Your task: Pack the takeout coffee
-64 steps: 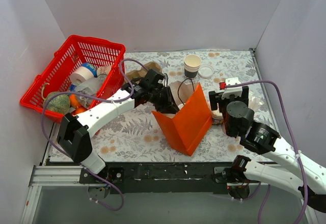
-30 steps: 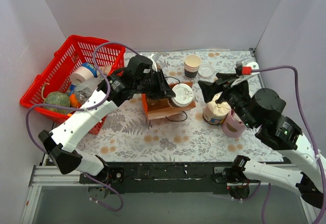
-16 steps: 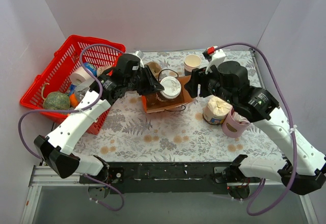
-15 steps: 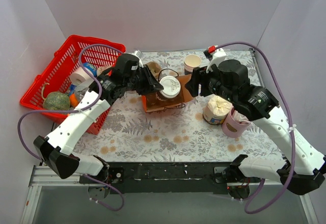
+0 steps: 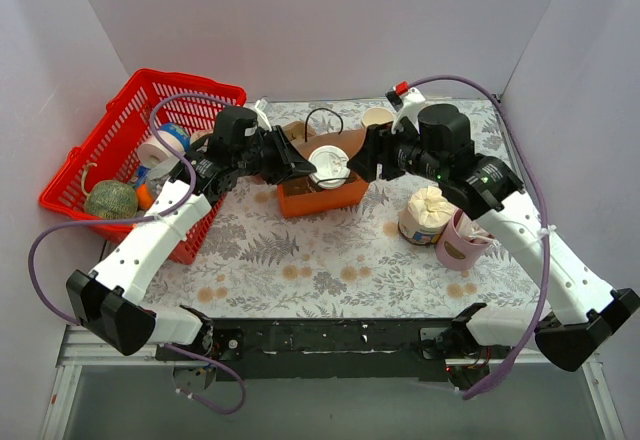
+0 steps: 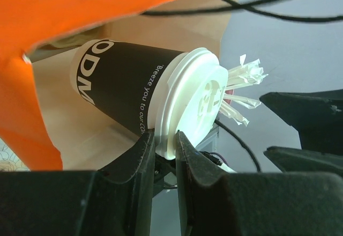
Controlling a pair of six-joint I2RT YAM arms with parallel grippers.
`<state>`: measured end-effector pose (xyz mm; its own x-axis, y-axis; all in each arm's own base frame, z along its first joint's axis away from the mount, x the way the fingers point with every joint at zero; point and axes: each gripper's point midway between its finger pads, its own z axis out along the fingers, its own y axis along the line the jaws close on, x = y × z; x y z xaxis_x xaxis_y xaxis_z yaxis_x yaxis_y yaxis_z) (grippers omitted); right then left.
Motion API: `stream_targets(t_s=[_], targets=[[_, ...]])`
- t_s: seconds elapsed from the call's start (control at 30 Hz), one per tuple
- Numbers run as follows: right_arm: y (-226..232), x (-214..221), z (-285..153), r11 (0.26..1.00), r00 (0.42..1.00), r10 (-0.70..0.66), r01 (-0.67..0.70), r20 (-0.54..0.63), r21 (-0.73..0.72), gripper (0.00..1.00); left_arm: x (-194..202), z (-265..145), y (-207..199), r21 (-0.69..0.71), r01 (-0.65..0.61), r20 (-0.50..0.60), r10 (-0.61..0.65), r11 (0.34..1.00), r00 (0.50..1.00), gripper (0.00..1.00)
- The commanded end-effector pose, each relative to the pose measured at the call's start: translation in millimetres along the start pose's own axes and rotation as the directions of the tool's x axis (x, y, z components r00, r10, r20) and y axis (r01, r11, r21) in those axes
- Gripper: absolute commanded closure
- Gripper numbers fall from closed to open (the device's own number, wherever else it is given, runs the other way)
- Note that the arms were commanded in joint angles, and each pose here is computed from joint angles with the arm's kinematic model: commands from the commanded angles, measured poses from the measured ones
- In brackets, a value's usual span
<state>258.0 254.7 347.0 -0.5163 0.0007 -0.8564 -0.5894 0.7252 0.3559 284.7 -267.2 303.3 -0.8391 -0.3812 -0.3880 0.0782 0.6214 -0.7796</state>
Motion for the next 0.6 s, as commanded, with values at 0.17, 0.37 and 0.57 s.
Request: stream_targets(t_s=[0.17, 0.37, 0.57], targets=[[-8.5, -24.4, 27.2, 0.999, 0.996, -0.05, 0.05, 0.08, 0.007, 0.33, -12.8, -14.4, -17.4, 0.099, -0.021, 0.052, 0.016, 0.995, 0.999, 1.0], [-11.8, -13.6, 43.7, 0.999, 0.999, -0.04, 0.04, 0.021, 0.0, 0.33, -19.3, -12.9, -19.2, 0.109, -0.023, 0.069, 0.016, 0.994, 0.998, 1.0], [-11.2, -11.9, 54.2, 1.0, 1.0, -0.018, 0.018, 0.007, -0.012, 0.39, -20.4, -10.9, -18.5, 0.111, -0.021, 0.067, 0.013, 0.994, 0.998, 1.0]])
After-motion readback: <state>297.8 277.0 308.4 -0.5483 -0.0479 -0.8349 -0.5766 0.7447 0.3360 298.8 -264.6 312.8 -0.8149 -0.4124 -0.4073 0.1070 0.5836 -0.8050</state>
